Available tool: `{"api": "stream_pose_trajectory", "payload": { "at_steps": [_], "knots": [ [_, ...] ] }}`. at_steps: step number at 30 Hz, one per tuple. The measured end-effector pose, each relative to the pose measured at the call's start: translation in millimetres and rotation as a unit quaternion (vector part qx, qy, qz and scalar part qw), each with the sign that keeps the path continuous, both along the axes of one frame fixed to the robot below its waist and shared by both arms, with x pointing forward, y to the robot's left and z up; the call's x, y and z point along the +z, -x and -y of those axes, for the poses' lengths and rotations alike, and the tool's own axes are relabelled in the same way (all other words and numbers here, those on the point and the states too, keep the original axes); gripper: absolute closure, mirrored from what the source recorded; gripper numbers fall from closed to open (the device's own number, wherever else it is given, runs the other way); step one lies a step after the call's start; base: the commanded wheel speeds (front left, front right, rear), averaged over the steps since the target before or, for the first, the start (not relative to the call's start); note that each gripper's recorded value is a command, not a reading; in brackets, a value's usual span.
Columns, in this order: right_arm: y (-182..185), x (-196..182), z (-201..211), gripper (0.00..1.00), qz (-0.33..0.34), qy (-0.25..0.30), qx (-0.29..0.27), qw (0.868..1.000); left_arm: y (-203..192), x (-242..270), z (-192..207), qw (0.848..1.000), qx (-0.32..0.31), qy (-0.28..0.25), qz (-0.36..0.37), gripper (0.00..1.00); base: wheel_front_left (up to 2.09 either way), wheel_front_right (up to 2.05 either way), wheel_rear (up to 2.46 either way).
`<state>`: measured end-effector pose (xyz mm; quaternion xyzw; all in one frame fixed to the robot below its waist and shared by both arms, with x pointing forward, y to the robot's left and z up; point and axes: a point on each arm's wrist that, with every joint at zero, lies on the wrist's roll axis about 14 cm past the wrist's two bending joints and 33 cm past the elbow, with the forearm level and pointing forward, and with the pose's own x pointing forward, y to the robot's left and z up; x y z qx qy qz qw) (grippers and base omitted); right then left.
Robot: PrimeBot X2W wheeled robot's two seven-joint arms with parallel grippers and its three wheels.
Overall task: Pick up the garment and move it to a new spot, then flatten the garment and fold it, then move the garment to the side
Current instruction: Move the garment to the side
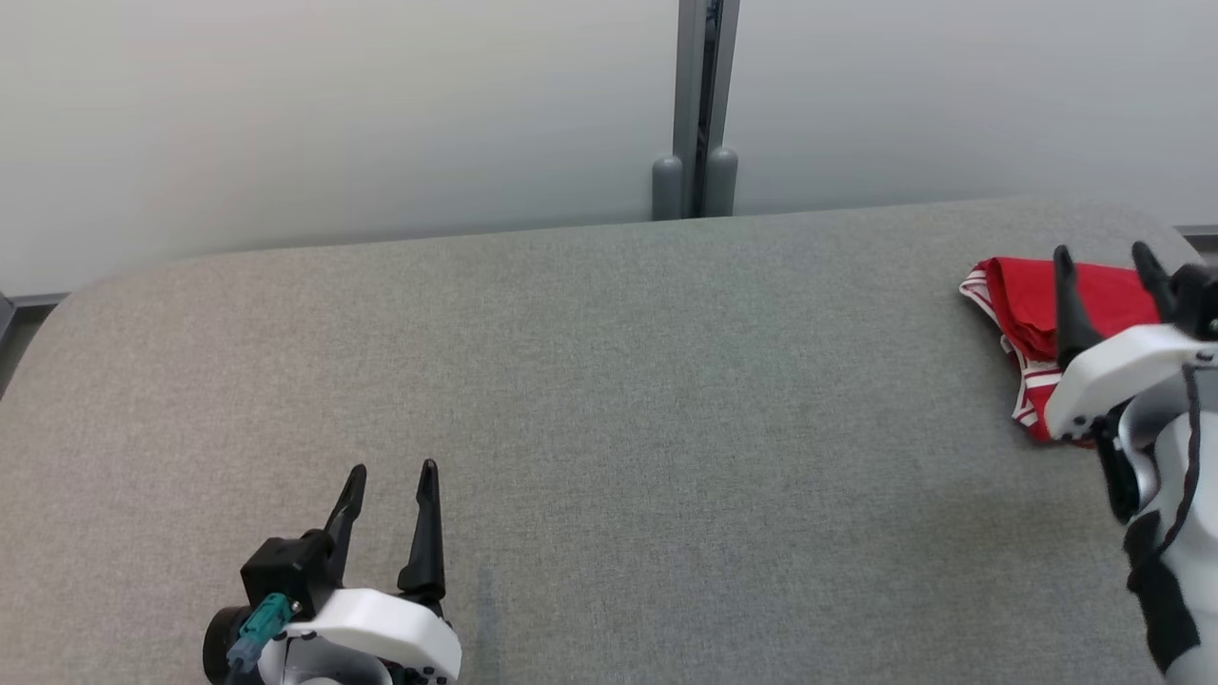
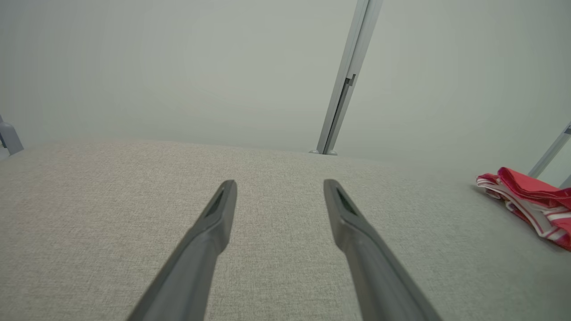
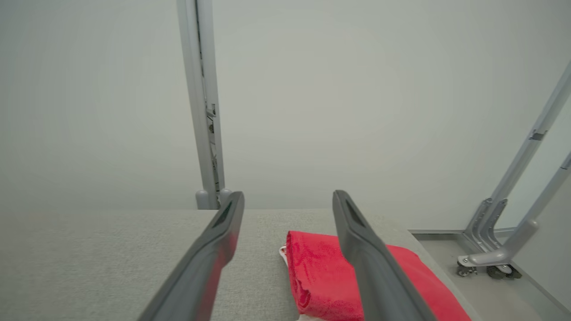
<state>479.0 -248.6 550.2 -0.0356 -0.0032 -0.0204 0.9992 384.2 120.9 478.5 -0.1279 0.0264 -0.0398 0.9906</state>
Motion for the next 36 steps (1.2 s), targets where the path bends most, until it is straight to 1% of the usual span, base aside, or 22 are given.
{"api": "stream_pose_trajectory", "payload": {
  "at_steps": [3, 8, 12, 16, 19, 21, 24, 29, 36],
  "knots": [
    [17.8, 0.6, -20.8, 0.00, 0.023, -0.030, 0.019, 0.999, 8.2, 2.0, 0.9, 1.000, -0.002, 0.000, 0.003, 0.00, 0.00, 0.00, 0.00],
    [45.3, -5.0, -49.0, 0.00, 0.045, -0.055, 0.048, 0.996, 18.6, 0.8, -5.5, 1.000, 0.009, 0.002, 0.001, 0.00, 0.00, 0.00, 0.00],
    [59.5, -8.3, -62.1, 0.00, 0.055, -0.077, 0.056, 0.994, 23.8, -2.5, -9.2, 1.000, 0.018, 0.002, -0.005, 0.00, 0.00, 0.00, 0.00],
    [79.5, -19.9, -78.2, 0.00, 0.049, -0.094, 0.069, 0.992, 30.1, -3.1, -13.9, 1.000, 0.028, 0.001, -0.005, 0.00, 0.00, 0.00, 0.00],
    [93.9, -29.5, -86.1, 0.00, 0.039, -0.093, 0.078, 0.992, 35.9, -4.0, -15.5, 0.999, 0.033, 0.000, -0.006, 0.00, 0.00, 0.00, 0.00],
    [103.9, -35.9, -97.8, 0.00, 0.032, -0.117, 0.092, 0.988, 37.9, 0.2, -17.4, 0.999, 0.038, 0.002, 0.001, 0.00, 0.00, 0.00, 0.00],
    [116.2, -40.4, -112.1, 0.00, 0.025, -0.130, 0.111, 0.985, 43.6, 1.8, -20.7, 0.999, 0.046, 0.001, 0.005, 0.00, 0.00, 0.00, 0.00],
    [125.7, -38.4, -111.0, 0.00, 0.030, -0.145, 0.109, 0.983, 52.6, 1.3, -31.1, 0.998, 0.066, 0.001, 0.005, 0.00, 0.00, 0.00, 0.00],
    [127.2, -37.3, -105.8, 0.00, 0.033, -0.145, 0.102, 0.984, 58.2, -2.7, -34.6, 0.997, 0.072, 0.000, -0.001, 0.00, 0.00, 0.00, 0.00]
  ]
}}
